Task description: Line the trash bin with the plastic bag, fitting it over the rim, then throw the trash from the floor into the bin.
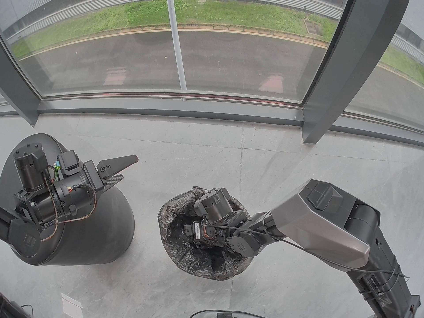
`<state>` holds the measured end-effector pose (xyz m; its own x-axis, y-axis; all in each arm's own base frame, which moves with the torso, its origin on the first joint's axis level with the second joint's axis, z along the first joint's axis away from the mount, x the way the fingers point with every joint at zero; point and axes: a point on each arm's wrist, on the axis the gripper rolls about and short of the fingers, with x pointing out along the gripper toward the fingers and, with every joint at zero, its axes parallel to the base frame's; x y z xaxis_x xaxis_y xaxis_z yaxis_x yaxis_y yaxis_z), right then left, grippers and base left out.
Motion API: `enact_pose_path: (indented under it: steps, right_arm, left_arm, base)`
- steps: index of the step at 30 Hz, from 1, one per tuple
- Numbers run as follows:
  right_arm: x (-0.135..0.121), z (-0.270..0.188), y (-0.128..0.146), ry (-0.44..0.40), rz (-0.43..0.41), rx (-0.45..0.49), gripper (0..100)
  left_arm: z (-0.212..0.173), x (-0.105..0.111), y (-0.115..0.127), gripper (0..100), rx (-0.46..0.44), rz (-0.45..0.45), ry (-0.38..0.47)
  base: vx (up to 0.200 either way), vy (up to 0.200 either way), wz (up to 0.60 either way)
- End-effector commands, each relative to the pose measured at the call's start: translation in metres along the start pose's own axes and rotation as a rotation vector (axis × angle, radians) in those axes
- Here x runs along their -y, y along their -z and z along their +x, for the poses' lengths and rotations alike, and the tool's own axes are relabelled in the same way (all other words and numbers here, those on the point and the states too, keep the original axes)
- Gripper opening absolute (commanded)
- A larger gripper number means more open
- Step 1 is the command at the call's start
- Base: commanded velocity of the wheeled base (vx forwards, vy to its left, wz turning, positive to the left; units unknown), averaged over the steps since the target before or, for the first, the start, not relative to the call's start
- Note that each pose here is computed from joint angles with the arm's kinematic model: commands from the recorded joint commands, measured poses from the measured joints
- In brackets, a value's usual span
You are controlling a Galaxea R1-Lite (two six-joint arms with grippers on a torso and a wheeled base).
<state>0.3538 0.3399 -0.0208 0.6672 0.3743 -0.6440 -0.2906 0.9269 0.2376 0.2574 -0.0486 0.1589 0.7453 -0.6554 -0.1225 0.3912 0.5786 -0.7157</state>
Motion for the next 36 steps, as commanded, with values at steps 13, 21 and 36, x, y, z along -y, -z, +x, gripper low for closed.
enact_pose_path:
  steps: [13,21,36]
  right_arm:
    - [-0.005,-0.002,-0.007,-0.003,0.005,0.028,100]
    - [-0.016,-0.073,-0.026,-0.044,0.000,0.049,100]
    - [0.008,-0.230,-0.044,-0.047,0.012,0.191,100]
  left_arm:
    - [0.000,0.000,0.000,100,0.001,0.000,0.000]
    - [0.000,0.001,0.000,100,-0.002,0.000,0.003]
    - [0.004,0.004,0.003,100,-0.004,-0.004,0.000]
  base:
    - [0.000,0.000,0.00]
    - [0.000,0.000,0.00]
    - [0.000,0.000,0.00]
